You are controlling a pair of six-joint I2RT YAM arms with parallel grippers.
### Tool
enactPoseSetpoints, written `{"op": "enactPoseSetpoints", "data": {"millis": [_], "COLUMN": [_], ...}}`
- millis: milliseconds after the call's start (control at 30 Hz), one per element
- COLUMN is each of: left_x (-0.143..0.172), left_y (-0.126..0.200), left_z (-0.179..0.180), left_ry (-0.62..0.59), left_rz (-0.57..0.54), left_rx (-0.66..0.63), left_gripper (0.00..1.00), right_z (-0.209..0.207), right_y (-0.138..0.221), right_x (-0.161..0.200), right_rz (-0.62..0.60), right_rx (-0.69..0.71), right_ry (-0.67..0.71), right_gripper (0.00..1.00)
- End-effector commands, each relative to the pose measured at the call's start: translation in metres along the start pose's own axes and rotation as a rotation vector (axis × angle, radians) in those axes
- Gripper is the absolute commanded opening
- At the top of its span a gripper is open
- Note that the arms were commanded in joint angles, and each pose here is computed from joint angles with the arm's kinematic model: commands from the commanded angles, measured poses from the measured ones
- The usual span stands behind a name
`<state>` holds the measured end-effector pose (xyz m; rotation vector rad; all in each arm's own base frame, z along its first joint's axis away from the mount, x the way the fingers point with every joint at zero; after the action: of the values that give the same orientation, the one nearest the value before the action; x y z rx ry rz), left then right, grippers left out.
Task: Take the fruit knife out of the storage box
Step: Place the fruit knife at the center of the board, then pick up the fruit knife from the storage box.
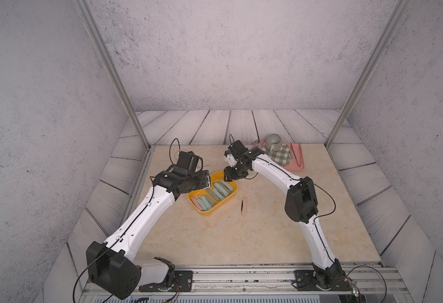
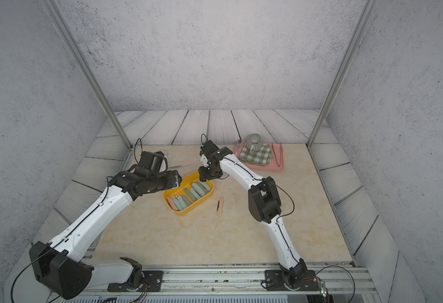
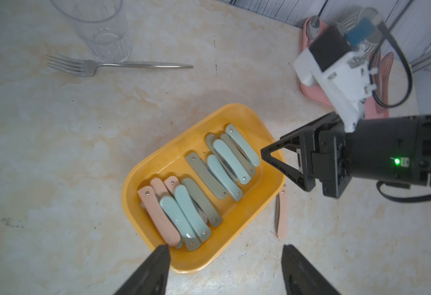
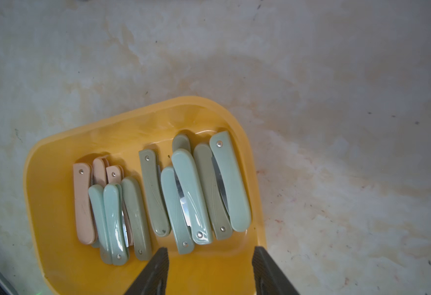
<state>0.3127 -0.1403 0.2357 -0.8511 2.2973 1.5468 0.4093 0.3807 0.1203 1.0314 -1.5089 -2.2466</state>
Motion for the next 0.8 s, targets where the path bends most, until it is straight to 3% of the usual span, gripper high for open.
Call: {"op": "enactPoseSetpoints", "data": {"millis": [0, 467, 767], "left_x": [0.003, 0.015, 0.015], "left_y": [0.016, 0.03, 0.03], "left_z": [0.007, 0.02, 0.024], "left_ry": [-0.018, -0.002, -0.002], "left_rz": [-0.016, -0.017, -0.006], "left_rx": [0.018, 0.028, 0.026], "left_gripper": [0.74, 0.74, 0.74], "right_z": [0.011, 0.018, 0.017], "right_y": [-0.011, -0.07, -0.084], "right_x": [-0.002, 0.015, 0.019], "right_rz": [0.029, 0.086, 0.096], "right_rx": [0.005, 0.061, 0.082], "right_ry": [0.097, 0.17, 0.171], "right_gripper": [0.57, 0.57, 0.55]}}
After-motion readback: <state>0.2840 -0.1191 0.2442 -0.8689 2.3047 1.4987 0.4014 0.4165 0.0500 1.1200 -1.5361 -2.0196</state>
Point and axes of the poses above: each gripper's point midway between its finger pads, its own y axis back along the fingers, its own z axis along the line the jaws close on, x = y × z, the point moved 1 cm from there along y, back along the fingers, and after that the axes turned 10 degrees about y, right-handed, at the moved point
